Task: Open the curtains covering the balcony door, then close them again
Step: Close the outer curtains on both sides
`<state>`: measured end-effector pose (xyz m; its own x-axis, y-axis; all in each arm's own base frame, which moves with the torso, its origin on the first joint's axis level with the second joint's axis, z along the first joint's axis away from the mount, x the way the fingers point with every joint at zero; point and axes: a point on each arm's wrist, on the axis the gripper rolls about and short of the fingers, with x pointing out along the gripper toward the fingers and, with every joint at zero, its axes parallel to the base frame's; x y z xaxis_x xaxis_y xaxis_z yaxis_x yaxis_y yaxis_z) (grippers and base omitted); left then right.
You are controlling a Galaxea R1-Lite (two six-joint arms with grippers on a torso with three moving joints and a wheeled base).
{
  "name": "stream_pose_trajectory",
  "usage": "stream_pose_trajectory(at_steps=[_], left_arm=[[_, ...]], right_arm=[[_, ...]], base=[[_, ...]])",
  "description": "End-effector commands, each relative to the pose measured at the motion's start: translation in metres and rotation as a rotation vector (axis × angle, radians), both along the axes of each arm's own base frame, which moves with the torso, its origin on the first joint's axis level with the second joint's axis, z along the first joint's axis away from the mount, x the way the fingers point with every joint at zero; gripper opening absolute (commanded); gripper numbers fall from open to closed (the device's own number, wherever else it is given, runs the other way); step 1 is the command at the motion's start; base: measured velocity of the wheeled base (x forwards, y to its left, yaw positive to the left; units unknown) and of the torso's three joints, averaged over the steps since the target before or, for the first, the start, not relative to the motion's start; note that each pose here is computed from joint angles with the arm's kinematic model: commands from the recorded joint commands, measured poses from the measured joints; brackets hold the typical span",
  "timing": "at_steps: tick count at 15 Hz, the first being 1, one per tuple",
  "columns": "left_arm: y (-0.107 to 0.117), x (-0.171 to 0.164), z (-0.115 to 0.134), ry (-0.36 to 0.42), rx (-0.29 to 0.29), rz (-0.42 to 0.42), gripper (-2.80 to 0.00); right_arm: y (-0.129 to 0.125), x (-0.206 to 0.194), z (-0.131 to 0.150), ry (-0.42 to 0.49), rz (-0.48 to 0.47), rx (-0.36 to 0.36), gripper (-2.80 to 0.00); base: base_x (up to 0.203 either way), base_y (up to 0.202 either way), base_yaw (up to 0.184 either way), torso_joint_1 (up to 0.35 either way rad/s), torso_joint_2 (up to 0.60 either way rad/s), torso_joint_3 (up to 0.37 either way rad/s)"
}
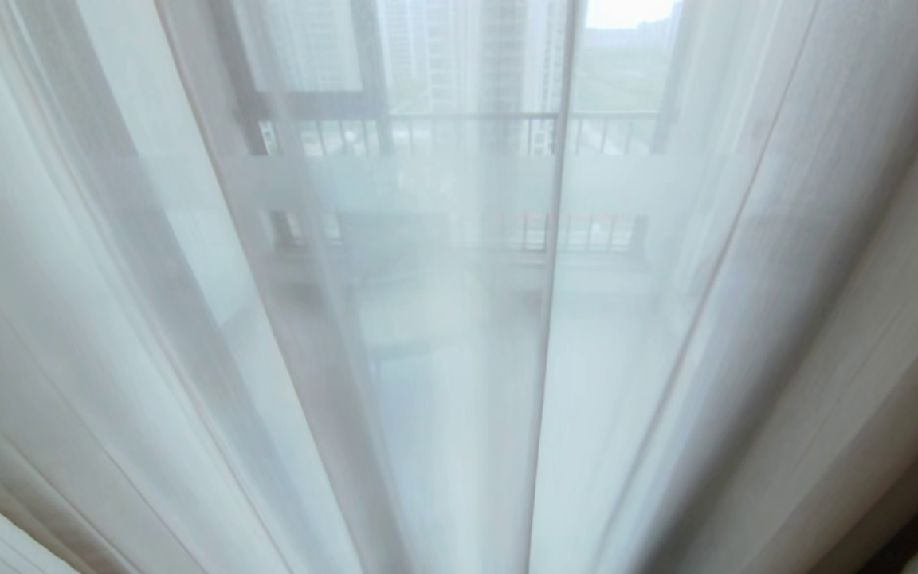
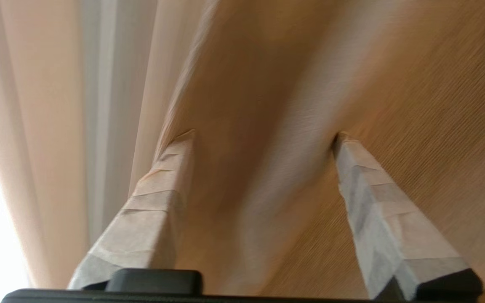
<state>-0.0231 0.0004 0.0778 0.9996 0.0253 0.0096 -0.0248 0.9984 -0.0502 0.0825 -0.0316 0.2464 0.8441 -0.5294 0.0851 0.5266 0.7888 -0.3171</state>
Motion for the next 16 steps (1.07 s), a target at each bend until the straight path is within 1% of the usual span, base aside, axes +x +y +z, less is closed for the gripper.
stream_pose_trajectory(at_steps=[1, 6, 9, 12, 16], left_arm=[[0.000, 0.000, 0.000, -0.001, -0.001, 0.001, -2.80], [0.000, 0.000, 0.000, -0.001, -0.001, 0.001, -2.80], [0.000, 0.000, 0.000, -0.001, -0.001, 0.001, -2.80], [0.000, 0.000, 0.000, -0.001, -0.001, 0.001, -2.80], [0.000, 0.000, 0.000, -0.001, -0.001, 0.001, -2.80]], right_arm=[[0.008, -0.017, -0.014, -0.019, 0.035, -0.008, 0.00], [0.019, -0.041, -0.057, -0.079, 0.139, -0.020, 0.00], [0.022, -0.054, -0.077, -0.111, 0.170, -0.026, 0.00], [0.024, -0.066, -0.098, -0.124, 0.207, -0.027, 0.00], [0.026, -0.079, -0.112, -0.141, 0.303, -0.024, 0.00]], base=[[0.000, 0.000, 0.000, 0.000, 0.00, 0.000], [0.000, 0.000, 0.000, 0.000, 0.00, 0.000], [0.000, 0.000, 0.000, 0.000, 0.00, 0.000], [0.000, 0.000, 0.000, 0.000, 0.00, 0.000], [0.000, 0.000, 0.000, 0.000, 0.00, 0.000]])
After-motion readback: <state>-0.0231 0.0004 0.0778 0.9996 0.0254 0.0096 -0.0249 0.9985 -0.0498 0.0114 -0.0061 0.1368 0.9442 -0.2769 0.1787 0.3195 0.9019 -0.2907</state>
